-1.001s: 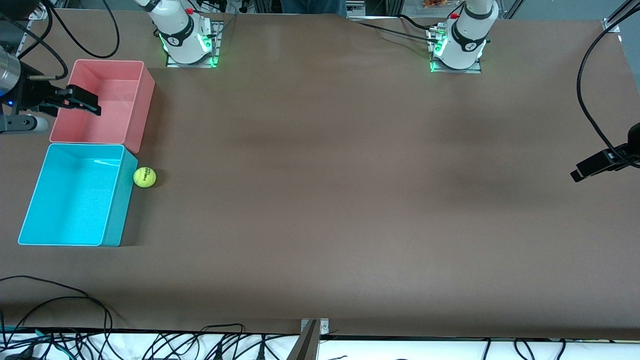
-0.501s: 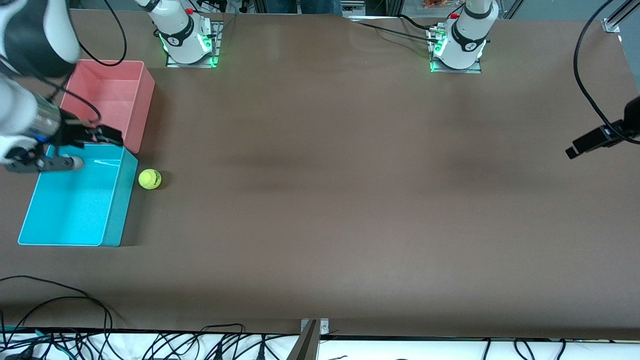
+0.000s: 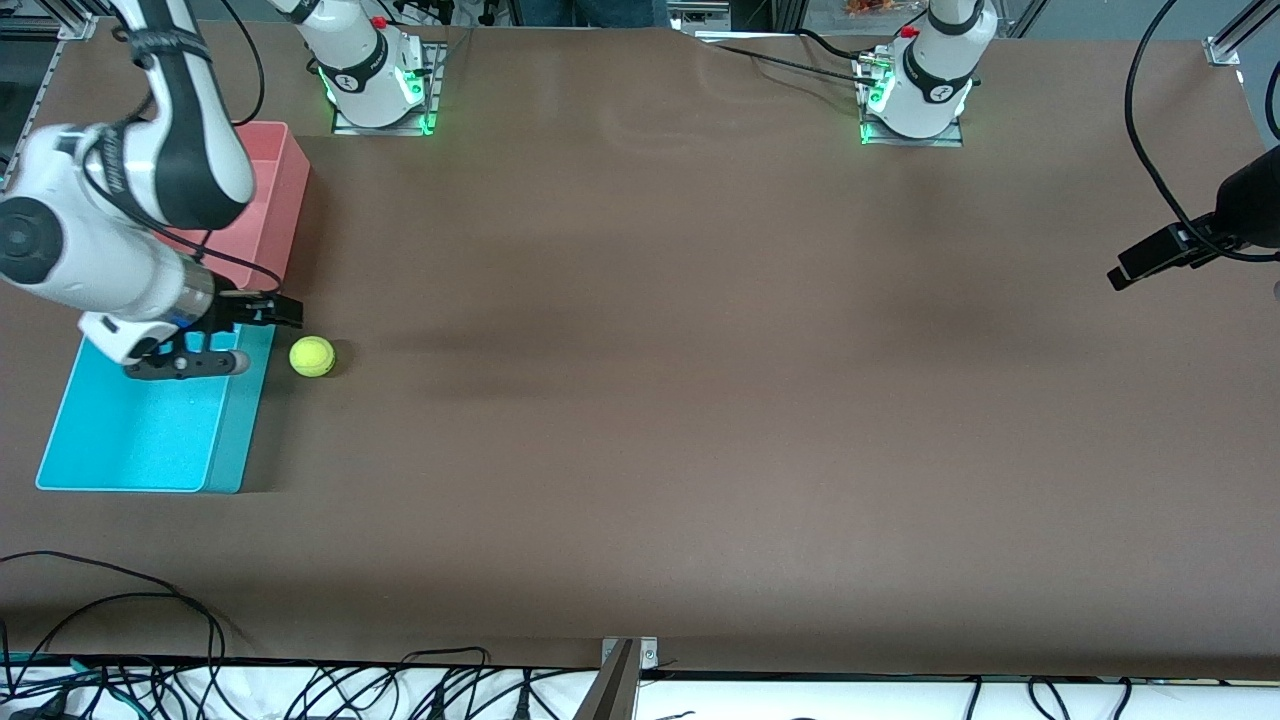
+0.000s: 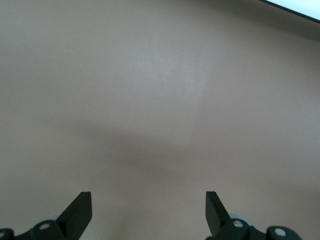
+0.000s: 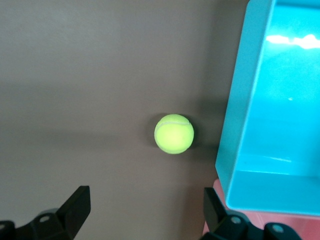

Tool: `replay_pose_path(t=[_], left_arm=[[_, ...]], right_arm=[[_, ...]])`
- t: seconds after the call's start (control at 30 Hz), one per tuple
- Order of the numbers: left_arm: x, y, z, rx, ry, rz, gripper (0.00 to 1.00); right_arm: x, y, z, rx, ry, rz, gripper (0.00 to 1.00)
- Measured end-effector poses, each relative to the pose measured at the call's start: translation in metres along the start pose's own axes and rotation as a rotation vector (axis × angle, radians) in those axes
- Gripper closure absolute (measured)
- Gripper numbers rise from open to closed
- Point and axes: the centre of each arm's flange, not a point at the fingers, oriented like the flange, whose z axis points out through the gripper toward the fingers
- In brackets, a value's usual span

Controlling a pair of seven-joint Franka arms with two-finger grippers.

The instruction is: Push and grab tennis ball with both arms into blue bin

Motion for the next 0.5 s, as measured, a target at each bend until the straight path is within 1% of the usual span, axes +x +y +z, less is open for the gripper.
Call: replay_pose_path(t=[0.17, 0.37, 0.43, 0.5], left_arm=[[0.000, -0.001, 0.000, 0.000, 0.000, -0.001, 0.00], [0.000, -0.001, 0.000, 0.000, 0.002, 0.000, 0.00], [0.000, -0.001, 0.000, 0.000, 0.002, 0.000, 0.00], [0.001, -0.001, 0.000, 0.000, 0.002, 0.001, 0.00]], right_arm=[[-0.003, -0.001, 0.022, -0.016, 0.041, -0.012, 0.00], [-0.014, -0.003, 0.074, -0.021, 0.084, -0.024, 0.00], [-0.015, -0.001, 0.089, -0.028, 0.087, -0.030, 0.00], [-0.014, 0.003, 0.103, -0.048, 0.086, -0.043, 0.00]])
